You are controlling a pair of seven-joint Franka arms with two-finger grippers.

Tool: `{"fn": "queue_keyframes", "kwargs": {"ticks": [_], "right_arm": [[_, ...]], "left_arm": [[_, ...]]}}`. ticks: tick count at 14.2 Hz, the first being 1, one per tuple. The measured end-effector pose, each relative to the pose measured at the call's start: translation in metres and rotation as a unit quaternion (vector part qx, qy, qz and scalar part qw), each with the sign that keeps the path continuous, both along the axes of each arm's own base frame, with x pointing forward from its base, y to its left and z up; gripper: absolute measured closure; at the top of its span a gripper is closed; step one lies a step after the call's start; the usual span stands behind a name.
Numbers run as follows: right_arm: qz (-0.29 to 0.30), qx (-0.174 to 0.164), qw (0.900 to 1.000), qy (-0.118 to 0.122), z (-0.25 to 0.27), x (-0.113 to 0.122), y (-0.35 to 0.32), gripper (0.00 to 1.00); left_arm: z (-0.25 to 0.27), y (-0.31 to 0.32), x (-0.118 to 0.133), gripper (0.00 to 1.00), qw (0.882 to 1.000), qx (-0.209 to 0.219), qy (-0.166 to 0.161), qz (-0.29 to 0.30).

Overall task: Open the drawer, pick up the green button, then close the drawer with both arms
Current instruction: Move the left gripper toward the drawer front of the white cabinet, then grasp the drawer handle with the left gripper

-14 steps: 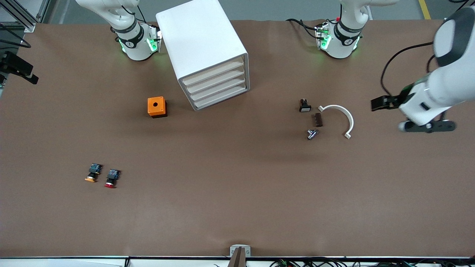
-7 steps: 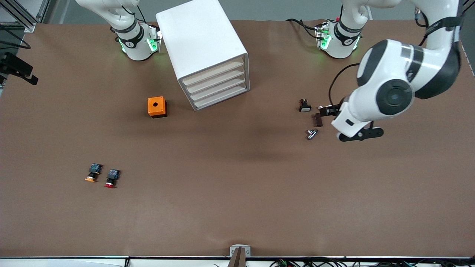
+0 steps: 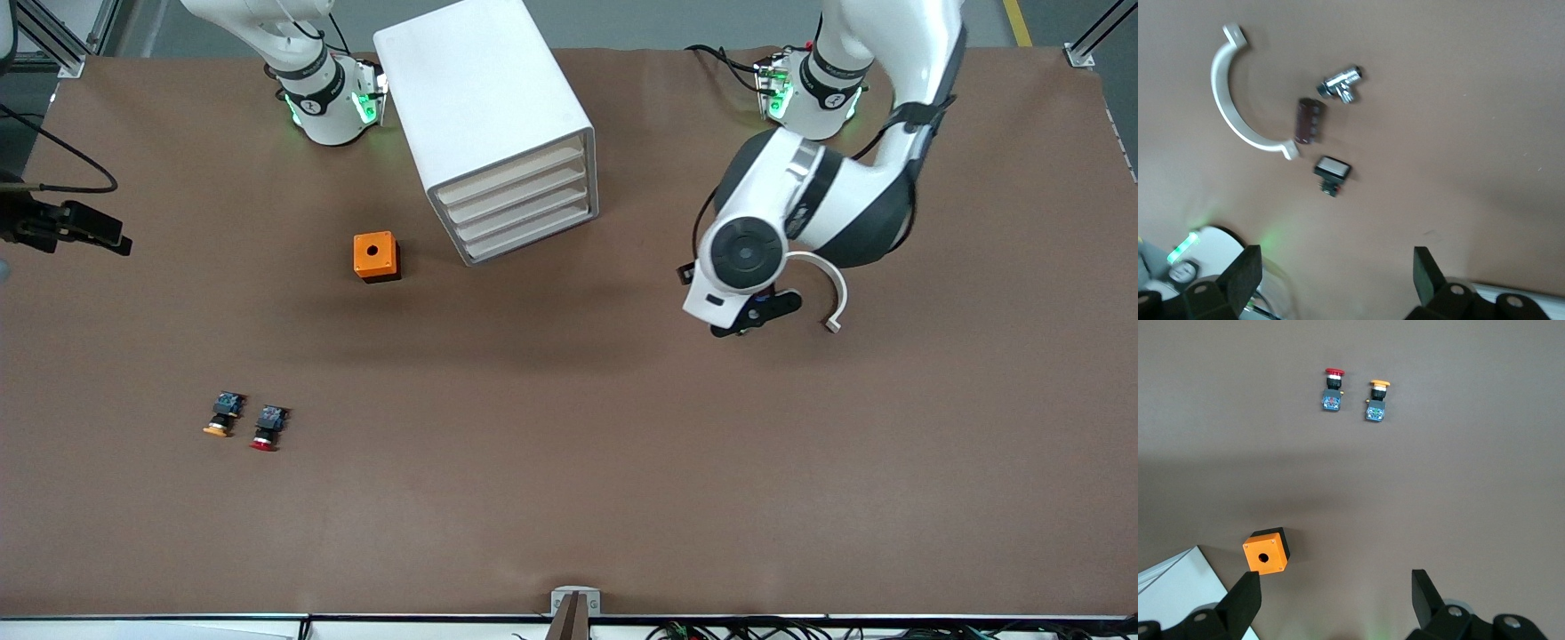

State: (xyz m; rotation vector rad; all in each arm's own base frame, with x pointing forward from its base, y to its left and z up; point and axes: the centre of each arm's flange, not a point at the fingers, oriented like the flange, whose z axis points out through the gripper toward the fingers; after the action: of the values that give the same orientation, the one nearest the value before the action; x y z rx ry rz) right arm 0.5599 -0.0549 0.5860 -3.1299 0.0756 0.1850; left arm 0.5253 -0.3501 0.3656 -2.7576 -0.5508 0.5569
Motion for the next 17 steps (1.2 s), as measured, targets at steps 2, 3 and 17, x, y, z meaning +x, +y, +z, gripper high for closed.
{"fn": "queue_keyframes", "kwargs": {"ticks": [2, 3, 17], "right_arm": [[0.000, 0.000, 1.000, 0.013, -0.015, 0.007, -0.003, 0.00], [-0.001, 0.000, 1.000, 0.018, -0.021, 0.009, -0.003, 0.00], [0.008, -0.001, 1.000, 0.021, -0.025, 0.014, 0.007, 0.00]], "left_arm": [[-0.020, -0.035, -0.004, 0.00, 0.997, 0.013, 0.007, 0.073], [-0.029, -0.052, -0.003, 0.00, 0.994, 0.018, 0.009, 0.108], [-0.153, -0.156, -0.032, 0.00, 0.855, 0.072, 0.236, 0.456]]}}
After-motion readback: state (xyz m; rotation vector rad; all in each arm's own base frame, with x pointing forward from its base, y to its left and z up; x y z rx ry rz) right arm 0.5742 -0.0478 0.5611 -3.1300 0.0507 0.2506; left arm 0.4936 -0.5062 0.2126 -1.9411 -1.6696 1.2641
